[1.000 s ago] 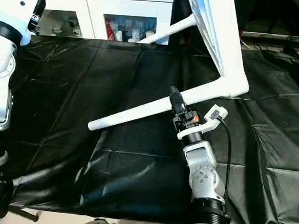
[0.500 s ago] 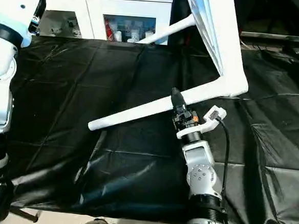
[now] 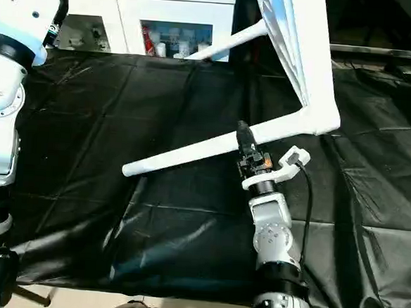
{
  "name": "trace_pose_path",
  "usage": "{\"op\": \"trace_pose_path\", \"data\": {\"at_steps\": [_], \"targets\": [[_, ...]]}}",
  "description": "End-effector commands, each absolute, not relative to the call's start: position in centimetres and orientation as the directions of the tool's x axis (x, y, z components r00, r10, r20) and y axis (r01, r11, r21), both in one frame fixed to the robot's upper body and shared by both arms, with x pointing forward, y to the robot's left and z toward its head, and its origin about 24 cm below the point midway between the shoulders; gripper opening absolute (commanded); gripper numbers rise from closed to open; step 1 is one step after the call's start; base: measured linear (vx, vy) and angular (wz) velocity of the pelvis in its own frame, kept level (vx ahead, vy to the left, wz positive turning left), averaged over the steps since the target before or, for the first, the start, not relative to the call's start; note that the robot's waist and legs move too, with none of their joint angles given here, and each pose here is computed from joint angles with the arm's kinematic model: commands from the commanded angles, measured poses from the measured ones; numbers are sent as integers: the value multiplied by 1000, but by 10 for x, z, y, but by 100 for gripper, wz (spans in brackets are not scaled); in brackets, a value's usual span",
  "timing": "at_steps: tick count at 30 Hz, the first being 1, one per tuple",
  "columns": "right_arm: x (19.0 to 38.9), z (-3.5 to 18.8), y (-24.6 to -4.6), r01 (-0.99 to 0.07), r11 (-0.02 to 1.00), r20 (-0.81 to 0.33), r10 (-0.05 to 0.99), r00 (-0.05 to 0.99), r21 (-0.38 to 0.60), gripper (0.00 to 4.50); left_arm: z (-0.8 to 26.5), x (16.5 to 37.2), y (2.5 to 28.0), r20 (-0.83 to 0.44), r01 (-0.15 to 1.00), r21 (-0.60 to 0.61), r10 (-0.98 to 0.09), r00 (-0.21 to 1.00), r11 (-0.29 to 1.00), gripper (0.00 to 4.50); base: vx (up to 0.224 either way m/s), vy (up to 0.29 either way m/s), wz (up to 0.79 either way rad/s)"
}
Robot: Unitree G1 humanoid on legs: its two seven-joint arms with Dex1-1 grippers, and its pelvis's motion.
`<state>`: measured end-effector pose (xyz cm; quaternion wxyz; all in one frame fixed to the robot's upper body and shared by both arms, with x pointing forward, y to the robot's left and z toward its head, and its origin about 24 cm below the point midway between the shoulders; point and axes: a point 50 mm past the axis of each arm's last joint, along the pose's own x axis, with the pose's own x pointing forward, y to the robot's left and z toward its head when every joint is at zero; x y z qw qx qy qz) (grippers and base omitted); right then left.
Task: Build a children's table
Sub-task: Flip table
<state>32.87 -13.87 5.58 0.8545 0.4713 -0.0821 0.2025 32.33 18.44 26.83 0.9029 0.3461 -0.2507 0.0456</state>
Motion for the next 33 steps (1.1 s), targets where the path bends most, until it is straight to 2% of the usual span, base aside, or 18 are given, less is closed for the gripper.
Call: {"op": "trace_pose_path", "data": {"at_steps": [1,7,20,26,33], "targets": [[337,62,-122,-439,513,302,331,894,737,180,312,291,147,711,-156,460,-257,654,874,206,0,0,0],[342,58,-121,-423,512,290,321,901,748,180,329,286,139,731,-139,478,-306,610,867,206,0,0,0],[347,60,-115,-449,504,310,338,889,738,180,342,278,138,759,-166,501,-339,556,850,206,0,0,0],[353,65,-111,-474,501,321,364,874,724,180,354,271,137,787,-183,488,-339,516,854,206,0,0,0],[359,81,-110,-541,483,395,377,838,688,180,358,264,140,815,-199,448,-307,492,871,206,0,0,0]]}}
